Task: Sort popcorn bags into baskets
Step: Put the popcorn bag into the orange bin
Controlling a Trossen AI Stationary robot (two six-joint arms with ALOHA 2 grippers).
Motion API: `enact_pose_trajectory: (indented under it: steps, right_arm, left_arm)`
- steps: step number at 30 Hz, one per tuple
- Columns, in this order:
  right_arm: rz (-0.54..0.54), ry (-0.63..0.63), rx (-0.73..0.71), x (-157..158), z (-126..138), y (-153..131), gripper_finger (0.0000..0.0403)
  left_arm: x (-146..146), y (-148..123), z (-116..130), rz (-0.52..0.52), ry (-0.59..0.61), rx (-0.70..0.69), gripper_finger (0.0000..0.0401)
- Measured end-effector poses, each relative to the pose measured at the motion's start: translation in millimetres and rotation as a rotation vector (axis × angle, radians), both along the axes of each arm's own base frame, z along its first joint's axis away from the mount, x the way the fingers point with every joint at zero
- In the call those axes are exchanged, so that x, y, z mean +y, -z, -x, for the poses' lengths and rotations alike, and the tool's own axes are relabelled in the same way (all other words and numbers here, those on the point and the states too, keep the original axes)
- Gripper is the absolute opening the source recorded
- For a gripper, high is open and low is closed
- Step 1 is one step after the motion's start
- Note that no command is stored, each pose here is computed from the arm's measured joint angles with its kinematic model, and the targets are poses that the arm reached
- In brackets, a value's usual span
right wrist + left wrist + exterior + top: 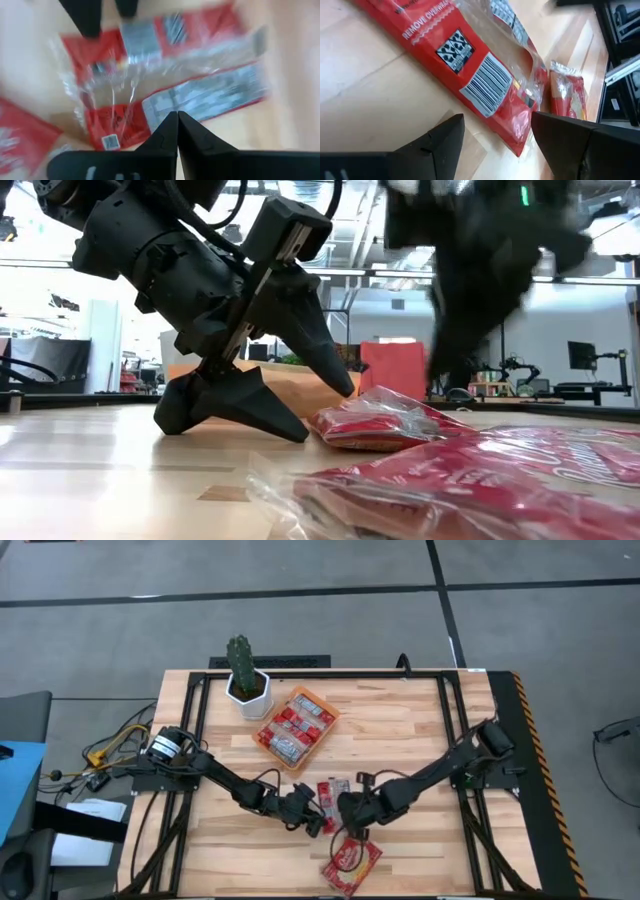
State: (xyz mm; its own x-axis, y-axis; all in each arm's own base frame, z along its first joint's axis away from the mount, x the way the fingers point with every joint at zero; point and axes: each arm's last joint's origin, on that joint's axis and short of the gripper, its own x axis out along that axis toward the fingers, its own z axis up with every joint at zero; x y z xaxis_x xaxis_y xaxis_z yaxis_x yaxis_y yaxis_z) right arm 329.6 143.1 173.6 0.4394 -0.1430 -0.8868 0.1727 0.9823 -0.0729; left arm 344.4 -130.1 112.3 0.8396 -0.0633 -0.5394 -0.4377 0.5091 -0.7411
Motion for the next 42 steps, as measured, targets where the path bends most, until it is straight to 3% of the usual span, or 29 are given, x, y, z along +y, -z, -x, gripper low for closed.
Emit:
enact_pose_trajectory:
  steps: [3,9,16,25,37,42]
  right_arm:
    - [0.003,0.016,0.060,2,9,20,0.0032]
    - [-0.046,-0.004,0.030,8,1,40,0.0024]
    - [-0.126,-0.065,-0.058,13,-14,47,0.0018]
    - [-0.122,-0.106,-0.069,10,-17,46,0.0029]
    - [-0.110,-0.142,-0.082,9,-19,45,0.0029]
    - [-0.103,-0.136,-0.085,6,-10,23,0.0029]
  left_arm:
    - [0,0,0,0.003,-0.016,-0.004,0.0227]
    - [2,2,-1,0.031,-0.049,0.003,0.0227]
    - [5,8,-4,0.051,-0.096,-0.015,0.0227]
    - [4,4,-7,0.043,-0.117,-0.083,0.0217]
    - [4,3,-8,0.045,-0.135,-0.102,0.0100]
    - [4,2,-8,0.054,-0.138,-0.106,0.0027]
